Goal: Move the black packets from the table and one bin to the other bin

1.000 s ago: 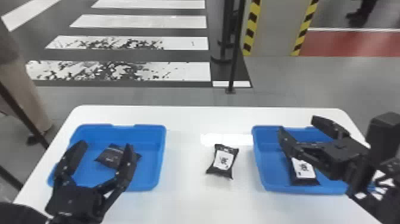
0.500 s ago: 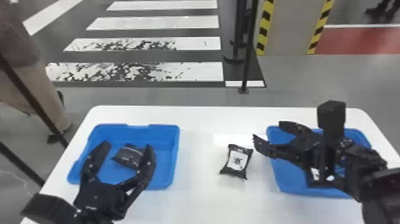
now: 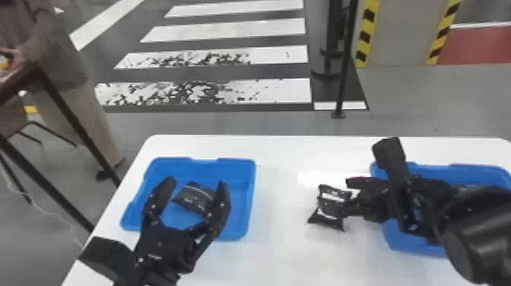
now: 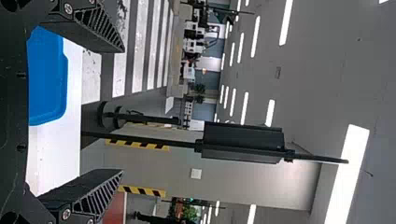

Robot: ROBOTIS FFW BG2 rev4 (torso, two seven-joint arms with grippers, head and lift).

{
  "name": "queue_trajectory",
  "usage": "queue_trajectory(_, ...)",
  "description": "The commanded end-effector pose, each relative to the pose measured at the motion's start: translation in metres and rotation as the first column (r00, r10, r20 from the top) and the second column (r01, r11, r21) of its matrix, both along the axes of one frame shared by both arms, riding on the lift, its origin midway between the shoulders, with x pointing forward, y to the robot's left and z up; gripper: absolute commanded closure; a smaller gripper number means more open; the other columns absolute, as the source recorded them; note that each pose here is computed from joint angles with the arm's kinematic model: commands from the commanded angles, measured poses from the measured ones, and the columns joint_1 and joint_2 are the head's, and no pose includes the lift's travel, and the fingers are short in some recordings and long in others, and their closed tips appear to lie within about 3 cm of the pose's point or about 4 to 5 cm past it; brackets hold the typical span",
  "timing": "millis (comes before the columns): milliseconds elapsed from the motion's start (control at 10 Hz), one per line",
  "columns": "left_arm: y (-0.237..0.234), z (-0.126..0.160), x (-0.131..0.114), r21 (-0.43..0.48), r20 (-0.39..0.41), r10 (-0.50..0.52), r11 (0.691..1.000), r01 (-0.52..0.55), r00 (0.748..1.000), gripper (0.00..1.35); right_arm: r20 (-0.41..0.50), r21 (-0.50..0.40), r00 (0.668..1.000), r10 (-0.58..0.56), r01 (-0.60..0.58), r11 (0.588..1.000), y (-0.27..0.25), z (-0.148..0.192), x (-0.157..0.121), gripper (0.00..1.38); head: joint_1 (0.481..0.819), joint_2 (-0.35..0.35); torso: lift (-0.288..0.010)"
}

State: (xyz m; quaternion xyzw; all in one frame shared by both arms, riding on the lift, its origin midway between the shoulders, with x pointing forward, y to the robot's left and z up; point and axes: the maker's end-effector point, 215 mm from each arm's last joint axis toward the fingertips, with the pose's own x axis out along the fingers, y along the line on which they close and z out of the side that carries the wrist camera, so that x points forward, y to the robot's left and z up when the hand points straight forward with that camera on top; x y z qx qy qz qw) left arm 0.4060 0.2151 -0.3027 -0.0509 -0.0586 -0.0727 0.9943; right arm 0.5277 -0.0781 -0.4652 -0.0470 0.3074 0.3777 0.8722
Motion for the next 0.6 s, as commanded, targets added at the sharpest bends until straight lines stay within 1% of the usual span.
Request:
queue_trajectory(0,0.0,-0.001,0.001,-0.002,0.0,0.001,1.0,-0.001,1.0,0.11,-0.059,-0.04,0.998,0.031,-0.033,0.999,0.008,-0.018,-0.006,0.16,0.695,0.16,-0.11)
queue_trajectory(200,-0.003,-0.002,0.003,-0.007,0.001,-0.003,1.0,0.003,1.0,0.11,-0.108,-0.094,0.992,0.062,-0.072,0.993,0.014,-0.04,-0.011,0.16,0.695,0.172,-0.11)
queue_trajectory(400,-0.004,-0.008,0.004,-0.022,-0.009,-0.004,1.0,0.004,1.0,0.11,-0.115,-0.152,0.99,0.081,-0.098,0.983,0.016,-0.054,-0.007,0.16,0.695,0.176,-0.11)
queue_trajectory(500,-0.005,-0.009,0.006,-0.025,-0.009,-0.006,1.0,0.006,1.0,0.11,-0.133,-0.187,0.988,0.079,-0.103,0.977,0.011,-0.066,-0.008,0.18,0.695,0.176,-0.11)
